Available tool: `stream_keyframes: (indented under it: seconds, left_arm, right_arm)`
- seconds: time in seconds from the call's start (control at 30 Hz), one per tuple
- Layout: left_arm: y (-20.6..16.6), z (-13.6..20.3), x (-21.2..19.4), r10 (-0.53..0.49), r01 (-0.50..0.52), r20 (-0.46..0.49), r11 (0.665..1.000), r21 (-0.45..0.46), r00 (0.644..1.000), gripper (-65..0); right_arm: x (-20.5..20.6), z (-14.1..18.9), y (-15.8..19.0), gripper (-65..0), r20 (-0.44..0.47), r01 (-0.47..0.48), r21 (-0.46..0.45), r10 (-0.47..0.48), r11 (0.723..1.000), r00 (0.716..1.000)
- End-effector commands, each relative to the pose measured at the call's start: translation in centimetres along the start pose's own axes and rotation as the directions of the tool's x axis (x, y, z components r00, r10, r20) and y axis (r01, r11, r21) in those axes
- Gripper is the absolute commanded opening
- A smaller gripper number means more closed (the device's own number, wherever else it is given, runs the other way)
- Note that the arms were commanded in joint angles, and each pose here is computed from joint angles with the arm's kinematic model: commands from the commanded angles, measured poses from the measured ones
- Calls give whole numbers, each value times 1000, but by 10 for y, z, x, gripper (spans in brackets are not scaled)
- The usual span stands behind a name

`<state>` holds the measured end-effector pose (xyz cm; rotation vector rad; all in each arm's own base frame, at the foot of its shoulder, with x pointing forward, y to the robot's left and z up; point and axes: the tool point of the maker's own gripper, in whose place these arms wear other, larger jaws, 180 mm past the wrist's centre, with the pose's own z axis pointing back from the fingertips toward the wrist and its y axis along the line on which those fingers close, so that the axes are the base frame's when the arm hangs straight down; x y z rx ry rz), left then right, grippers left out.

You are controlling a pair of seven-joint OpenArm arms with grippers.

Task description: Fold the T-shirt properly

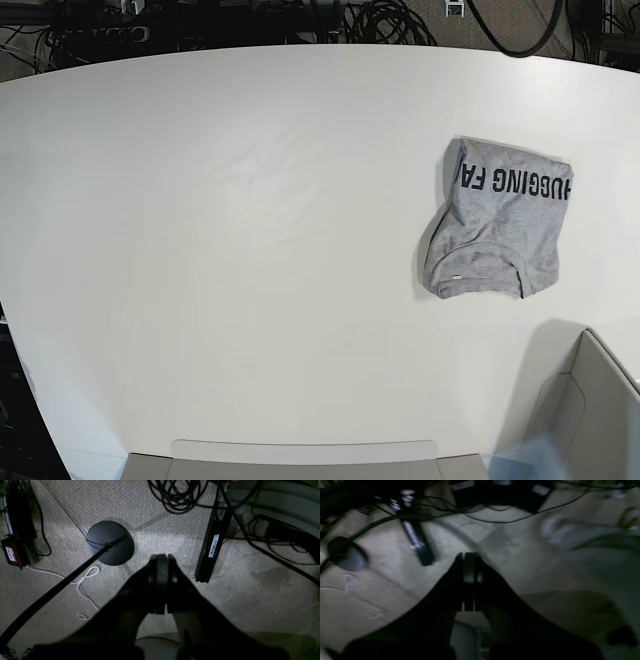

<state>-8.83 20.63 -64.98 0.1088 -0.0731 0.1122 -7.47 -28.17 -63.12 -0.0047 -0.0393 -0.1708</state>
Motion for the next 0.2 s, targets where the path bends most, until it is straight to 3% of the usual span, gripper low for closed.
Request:
stream_keyframes:
  seconds: [0.0,0.17]
  left_arm:
    - [1,1,-3,0,0,1,1000,3,1000,-650]
    - [-12,-1,4,7,-7,12,1000,-16,1000,-650]
  right_arm:
    - [-1,0,-3,-650,-5,-15,-10,15,1000,1000]
    - [-5,-5,17,-650,-27,-75,16,76,997,997]
